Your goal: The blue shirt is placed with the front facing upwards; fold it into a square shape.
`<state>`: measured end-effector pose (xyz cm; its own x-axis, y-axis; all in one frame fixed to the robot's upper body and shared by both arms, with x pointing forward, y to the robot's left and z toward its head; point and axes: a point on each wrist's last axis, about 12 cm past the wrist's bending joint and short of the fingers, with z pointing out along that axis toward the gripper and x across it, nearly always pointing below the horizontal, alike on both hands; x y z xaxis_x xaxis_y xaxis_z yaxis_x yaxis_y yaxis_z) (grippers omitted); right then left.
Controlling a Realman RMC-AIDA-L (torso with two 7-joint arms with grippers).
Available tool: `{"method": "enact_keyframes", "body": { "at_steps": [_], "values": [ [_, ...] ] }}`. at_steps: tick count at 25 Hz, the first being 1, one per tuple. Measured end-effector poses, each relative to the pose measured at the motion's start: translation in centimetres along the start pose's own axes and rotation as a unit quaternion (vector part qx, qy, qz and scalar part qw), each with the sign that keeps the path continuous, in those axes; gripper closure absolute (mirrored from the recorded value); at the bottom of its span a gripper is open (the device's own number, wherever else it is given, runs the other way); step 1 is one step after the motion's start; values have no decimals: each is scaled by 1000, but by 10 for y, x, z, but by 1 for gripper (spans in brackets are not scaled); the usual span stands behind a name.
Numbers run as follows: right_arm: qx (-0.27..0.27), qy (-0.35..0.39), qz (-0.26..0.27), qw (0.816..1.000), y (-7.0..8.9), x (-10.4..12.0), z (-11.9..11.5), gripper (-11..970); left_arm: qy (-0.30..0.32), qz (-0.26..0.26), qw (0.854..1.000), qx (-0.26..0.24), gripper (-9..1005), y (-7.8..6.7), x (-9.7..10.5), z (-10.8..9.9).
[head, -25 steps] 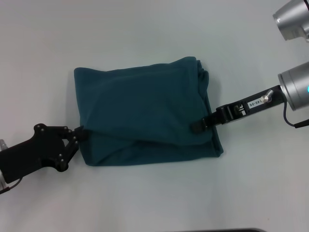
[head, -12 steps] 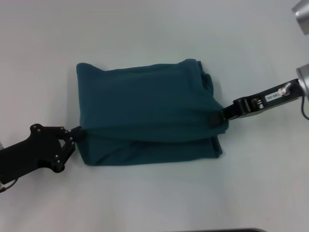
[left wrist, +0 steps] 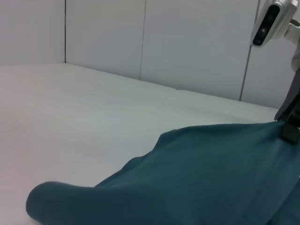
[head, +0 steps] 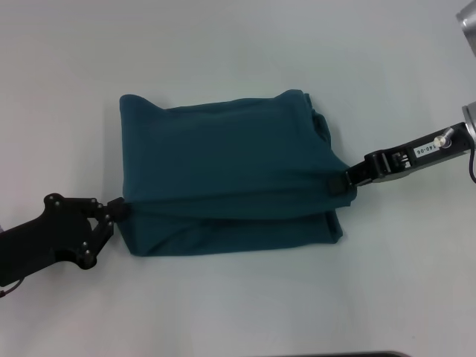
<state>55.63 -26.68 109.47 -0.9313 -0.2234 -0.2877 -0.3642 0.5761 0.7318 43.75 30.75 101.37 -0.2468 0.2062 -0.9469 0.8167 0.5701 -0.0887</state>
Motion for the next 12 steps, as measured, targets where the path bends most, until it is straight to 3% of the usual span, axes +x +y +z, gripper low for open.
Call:
{"method": "enact_keyframes", "body": {
  "at_steps": [7,9,12],
  "values": [
    [-16,-17,5,1000,2,-2,-2,802,-25,-8,999,-32,994,1,0,-6],
    [-15,-23,8,1000,1,-2,-7,791,-30,-6,999,-42,870,2,1,-9],
    [-10,-32,14,999,-3,-2,-18,773,-49,-9,997,-52,819,3,-3,-17]
  ]
}}
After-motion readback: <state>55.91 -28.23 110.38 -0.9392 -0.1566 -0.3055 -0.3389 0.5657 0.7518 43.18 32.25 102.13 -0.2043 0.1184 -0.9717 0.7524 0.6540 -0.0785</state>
